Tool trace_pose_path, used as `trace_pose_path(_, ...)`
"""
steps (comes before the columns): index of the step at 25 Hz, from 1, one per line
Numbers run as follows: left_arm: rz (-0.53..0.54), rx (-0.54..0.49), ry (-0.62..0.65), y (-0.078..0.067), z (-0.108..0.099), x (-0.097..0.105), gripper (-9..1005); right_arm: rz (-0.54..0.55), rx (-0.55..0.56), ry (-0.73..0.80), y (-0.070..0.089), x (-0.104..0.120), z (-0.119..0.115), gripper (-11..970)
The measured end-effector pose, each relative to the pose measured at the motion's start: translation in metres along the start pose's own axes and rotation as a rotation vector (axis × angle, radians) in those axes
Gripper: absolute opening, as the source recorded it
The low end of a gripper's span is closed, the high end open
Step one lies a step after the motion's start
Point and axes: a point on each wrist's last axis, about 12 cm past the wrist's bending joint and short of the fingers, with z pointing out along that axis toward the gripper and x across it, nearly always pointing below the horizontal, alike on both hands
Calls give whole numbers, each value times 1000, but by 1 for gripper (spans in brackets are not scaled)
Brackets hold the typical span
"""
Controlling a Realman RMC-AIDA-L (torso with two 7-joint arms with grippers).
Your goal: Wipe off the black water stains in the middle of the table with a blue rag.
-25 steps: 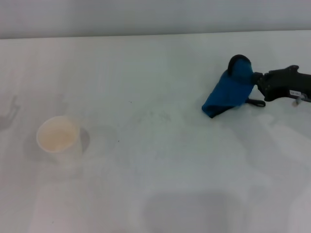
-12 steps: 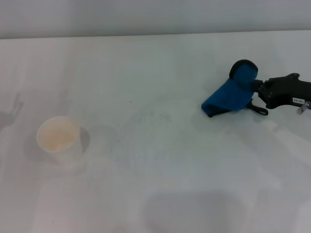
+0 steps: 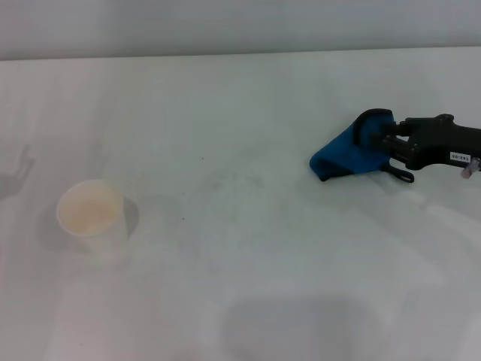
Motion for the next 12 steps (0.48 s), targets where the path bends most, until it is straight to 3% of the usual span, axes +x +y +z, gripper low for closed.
trace_pose_path(6, 2, -1, 0, 1, 0, 0, 891, 28, 2, -24, -5, -1, -3, 289)
trace_pose_path(12, 0, -1, 1, 0, -1, 0, 891, -17, 62, -201, -13, -10, -13, 293)
